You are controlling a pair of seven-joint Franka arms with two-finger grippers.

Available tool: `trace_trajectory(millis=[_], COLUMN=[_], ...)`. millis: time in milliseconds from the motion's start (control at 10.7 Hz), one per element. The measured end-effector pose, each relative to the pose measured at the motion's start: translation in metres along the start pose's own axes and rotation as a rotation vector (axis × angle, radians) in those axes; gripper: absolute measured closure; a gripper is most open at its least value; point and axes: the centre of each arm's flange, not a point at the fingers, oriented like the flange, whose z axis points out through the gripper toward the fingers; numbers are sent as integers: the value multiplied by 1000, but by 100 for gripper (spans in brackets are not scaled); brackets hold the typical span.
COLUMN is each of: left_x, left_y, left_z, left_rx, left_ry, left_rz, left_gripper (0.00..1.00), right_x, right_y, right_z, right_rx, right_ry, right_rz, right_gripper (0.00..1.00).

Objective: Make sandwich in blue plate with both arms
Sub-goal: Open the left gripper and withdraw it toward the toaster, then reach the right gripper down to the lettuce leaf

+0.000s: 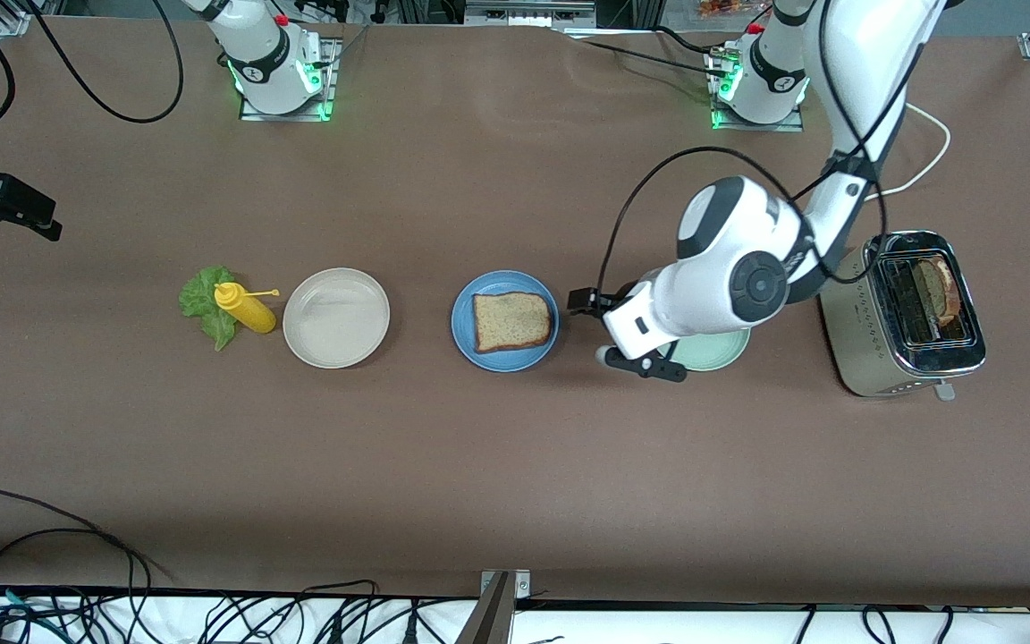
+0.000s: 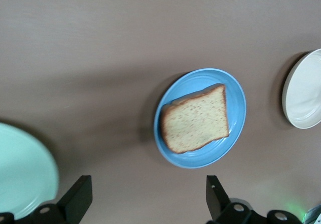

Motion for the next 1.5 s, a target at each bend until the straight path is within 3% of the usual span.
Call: trace_trajectory(millis=[188,376,657,1127,1502], left_x=[-10,-25,-42,-59,-77], left_y=[-13,-14,-16,-72,-91], left_z=[-42,-80,-122,-193,-227], left_rx=[54,182,229,267,385], left_ry=[1,32,62,104,126], left_rz=[-11,28,17,-100,-124], left_gripper=[0,0,0,0,0], right_x=[0,0,3,7,25], right_y=[0,0,0,-6,-22], right_z=[0,0,8,15,60], right_rx=[0,0,0,1,2], right_ry=[0,-2,-14,-26,-101], right_rz=[0,0,-1,-12,-40], right_gripper=[0,0,0,0,0])
